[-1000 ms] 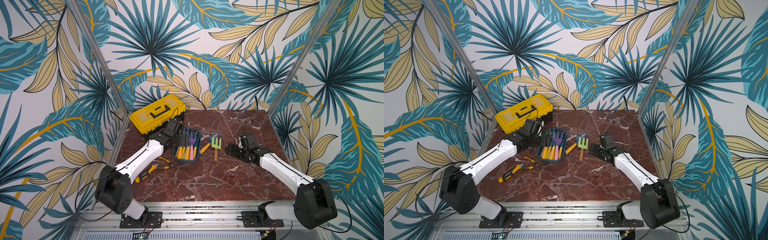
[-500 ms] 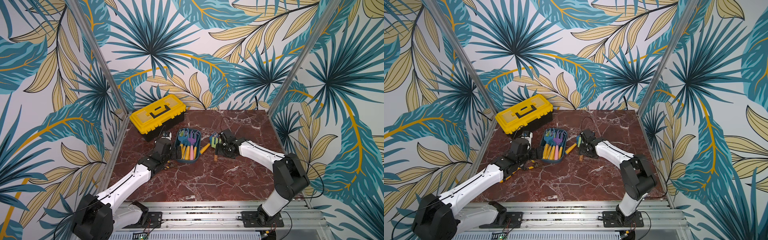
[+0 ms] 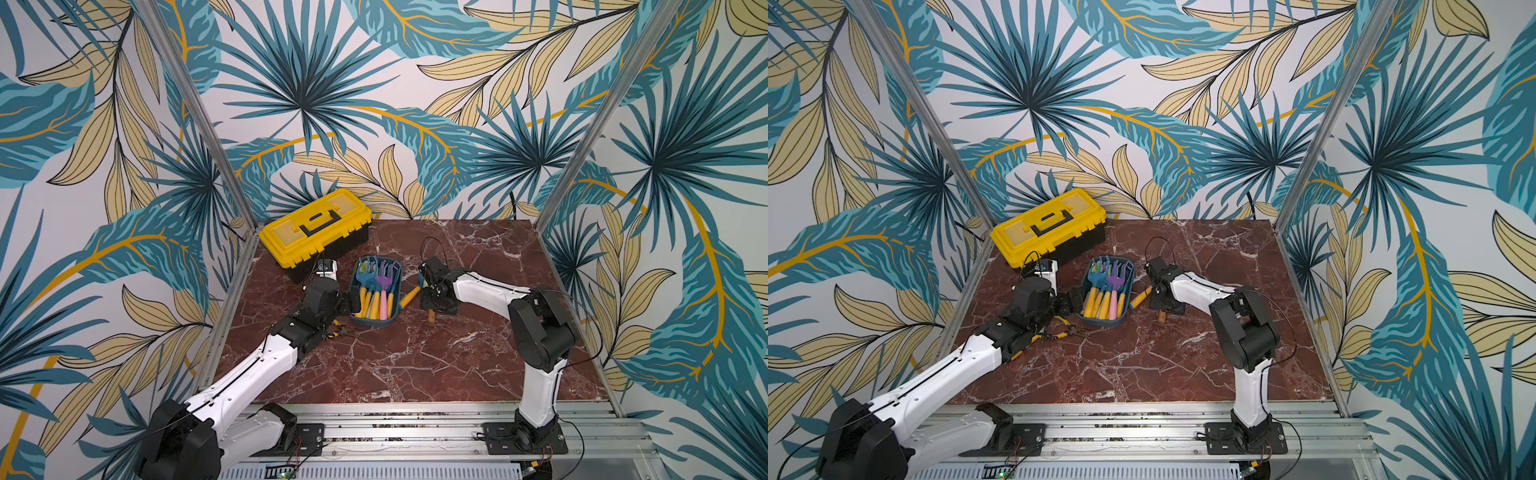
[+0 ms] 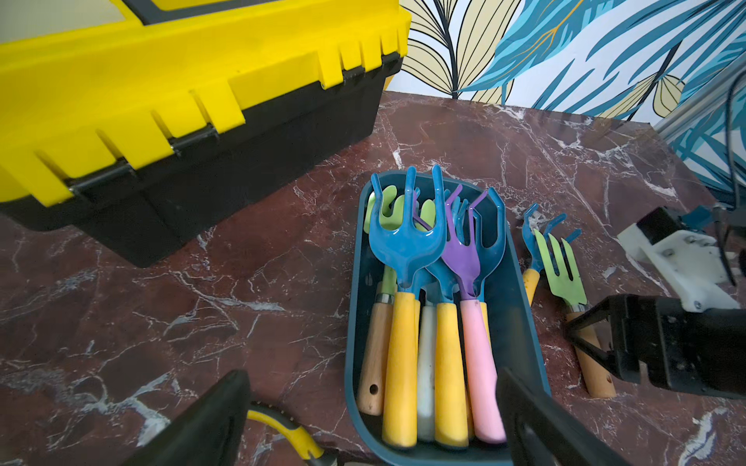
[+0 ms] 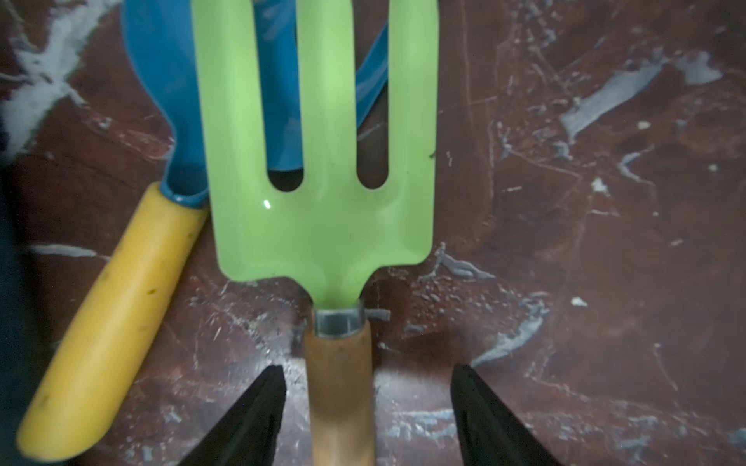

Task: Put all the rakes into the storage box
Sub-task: Pick up the rake at the center of the board.

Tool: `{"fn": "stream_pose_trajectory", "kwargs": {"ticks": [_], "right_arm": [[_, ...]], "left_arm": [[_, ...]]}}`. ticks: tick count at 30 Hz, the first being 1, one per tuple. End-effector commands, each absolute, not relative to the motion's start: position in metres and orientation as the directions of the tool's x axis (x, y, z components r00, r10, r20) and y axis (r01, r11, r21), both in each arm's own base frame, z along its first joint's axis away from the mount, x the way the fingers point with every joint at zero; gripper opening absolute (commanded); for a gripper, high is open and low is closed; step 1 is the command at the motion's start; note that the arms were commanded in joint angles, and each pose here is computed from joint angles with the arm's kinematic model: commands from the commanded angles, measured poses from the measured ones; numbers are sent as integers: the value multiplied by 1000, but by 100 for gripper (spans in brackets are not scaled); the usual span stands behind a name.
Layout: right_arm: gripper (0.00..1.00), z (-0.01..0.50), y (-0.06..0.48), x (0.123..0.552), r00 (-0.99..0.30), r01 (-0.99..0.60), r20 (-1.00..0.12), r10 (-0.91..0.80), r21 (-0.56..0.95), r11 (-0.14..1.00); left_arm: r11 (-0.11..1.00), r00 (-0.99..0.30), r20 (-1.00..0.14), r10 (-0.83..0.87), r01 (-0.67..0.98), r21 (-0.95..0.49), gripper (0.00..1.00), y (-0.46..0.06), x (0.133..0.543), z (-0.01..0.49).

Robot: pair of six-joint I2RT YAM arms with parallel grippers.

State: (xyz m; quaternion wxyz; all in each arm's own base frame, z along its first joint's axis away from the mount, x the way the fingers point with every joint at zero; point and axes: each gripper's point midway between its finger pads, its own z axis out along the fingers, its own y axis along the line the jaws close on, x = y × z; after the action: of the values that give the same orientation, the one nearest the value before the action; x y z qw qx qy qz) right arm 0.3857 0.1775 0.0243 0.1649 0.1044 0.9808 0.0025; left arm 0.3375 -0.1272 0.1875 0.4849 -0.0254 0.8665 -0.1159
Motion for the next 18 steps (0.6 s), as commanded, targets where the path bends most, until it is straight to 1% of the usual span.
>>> {"fn": "stream_pose_trajectory", "kwargs": {"ticks": [1, 5, 10, 14, 17, 18], "right_arm": [[65, 17, 176, 385, -928, 221, -305, 213, 9, 975], [56, 13, 177, 388, -928, 226, -303, 216, 1, 974], [38, 11, 179, 389, -928, 233, -295, 226, 11, 972], [27, 21, 175, 387, -918, 245, -317, 238, 18, 969], [22, 35, 173, 384, -907, 251, -340, 248, 33, 967], [21, 42, 173, 384, -901, 254, -350, 254, 48, 966]], "left_arm": [[970, -500, -847, -181, 50, -236, 100, -121, 336, 191], [970, -494, -850, -181, 51, -236, 100, -120, 336, 193], [970, -496, -849, -181, 55, -238, 100, -121, 335, 193], [969, -496, -849, -182, 56, -240, 100, -122, 336, 193], [969, -497, -848, -182, 56, -241, 100, -122, 336, 193], [969, -497, -848, -182, 56, -240, 100, -122, 335, 193]]}}
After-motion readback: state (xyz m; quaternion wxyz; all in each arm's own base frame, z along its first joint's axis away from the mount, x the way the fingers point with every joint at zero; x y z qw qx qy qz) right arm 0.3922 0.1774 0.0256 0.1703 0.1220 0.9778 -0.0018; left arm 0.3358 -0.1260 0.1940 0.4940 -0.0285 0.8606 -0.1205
